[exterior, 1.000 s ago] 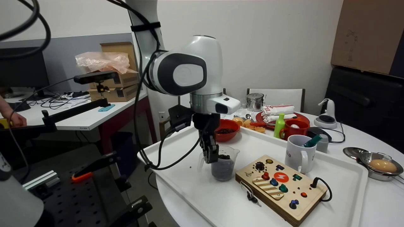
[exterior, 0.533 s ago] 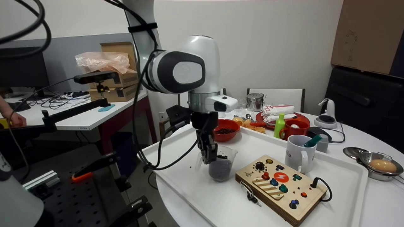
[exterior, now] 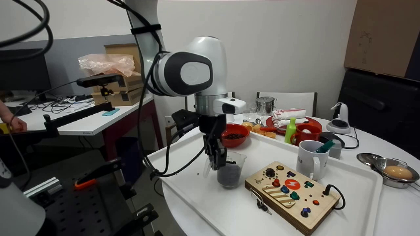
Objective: Pour the contents in the clear jug into the red bowl on the table.
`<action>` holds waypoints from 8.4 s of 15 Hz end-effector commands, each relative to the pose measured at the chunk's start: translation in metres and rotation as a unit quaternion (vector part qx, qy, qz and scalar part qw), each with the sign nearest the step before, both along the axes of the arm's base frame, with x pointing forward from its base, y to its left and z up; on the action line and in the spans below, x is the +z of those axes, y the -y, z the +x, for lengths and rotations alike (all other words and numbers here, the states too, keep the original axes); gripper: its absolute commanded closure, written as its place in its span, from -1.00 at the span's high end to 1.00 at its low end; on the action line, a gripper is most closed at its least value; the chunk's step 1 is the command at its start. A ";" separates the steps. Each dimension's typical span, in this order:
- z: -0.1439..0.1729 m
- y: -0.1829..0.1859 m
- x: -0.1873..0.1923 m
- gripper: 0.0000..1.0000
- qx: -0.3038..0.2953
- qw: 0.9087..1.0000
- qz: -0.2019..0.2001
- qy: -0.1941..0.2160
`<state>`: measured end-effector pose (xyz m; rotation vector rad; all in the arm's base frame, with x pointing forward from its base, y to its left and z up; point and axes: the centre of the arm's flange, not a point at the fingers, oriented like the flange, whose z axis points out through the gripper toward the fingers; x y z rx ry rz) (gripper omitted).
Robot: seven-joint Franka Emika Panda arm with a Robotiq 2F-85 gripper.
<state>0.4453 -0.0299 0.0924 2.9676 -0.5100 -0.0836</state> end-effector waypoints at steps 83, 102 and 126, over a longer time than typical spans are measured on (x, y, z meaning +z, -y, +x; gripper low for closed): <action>0.092 -0.176 0.042 -0.79 0.684 0.564 -0.429 -0.174; 0.101 -0.206 0.024 -0.80 0.648 0.451 -0.576 -0.212; 0.103 -0.175 -0.033 -0.79 0.582 0.398 -0.688 -0.174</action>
